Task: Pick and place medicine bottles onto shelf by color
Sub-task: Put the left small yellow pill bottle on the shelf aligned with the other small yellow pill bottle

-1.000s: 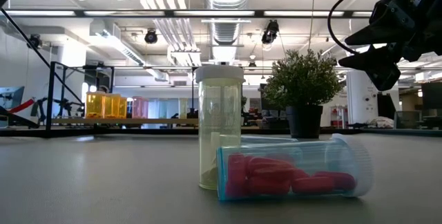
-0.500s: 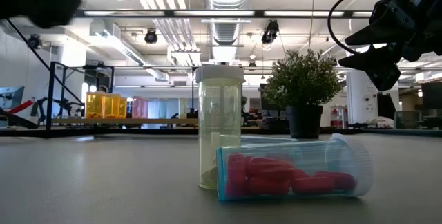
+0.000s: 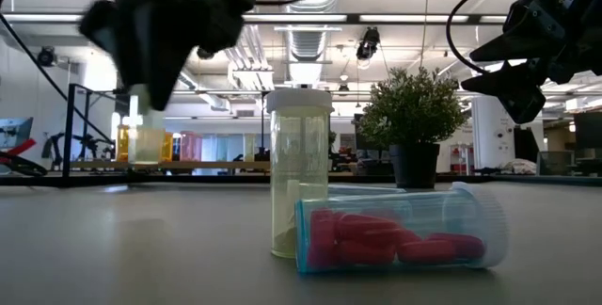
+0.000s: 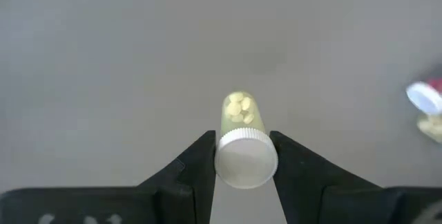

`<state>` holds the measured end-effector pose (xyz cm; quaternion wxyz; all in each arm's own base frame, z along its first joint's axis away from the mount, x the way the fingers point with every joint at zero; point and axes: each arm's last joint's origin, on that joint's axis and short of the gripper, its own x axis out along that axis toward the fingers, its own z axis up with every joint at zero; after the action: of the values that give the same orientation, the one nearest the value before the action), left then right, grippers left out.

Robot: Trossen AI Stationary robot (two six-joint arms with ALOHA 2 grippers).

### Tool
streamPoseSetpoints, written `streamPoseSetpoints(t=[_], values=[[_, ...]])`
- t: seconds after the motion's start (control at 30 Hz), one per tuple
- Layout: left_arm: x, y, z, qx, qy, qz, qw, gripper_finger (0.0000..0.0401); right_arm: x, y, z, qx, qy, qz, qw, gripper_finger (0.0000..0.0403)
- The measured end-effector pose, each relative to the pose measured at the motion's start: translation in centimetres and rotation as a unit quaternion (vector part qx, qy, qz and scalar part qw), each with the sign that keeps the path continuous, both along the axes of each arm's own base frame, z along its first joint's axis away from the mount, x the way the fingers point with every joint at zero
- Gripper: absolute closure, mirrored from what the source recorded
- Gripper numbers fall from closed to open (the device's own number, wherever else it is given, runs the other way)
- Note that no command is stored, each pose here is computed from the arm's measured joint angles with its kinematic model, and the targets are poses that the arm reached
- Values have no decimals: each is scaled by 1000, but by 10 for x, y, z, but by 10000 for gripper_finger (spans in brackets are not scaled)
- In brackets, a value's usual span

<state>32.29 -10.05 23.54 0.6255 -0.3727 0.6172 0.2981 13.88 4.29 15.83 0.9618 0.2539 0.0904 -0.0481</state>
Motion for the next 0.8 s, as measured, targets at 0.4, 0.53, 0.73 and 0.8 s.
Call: streamPoseSetpoints(t=[0.4,0.53,0.73,0.8], values=[[14,132,12,60,-11,-139,988,294,0,0,0,0,0,0,1000,202],[9,172,15,76,-11,-173,982,294,0,0,0,0,0,0,1000,202],[2,210,24,118,1,-249,961,294,0,0,0,0,0,0,1000,202],[3,217,28,141,14,-281,949,294,0,0,0,0,0,0,1000,202]])
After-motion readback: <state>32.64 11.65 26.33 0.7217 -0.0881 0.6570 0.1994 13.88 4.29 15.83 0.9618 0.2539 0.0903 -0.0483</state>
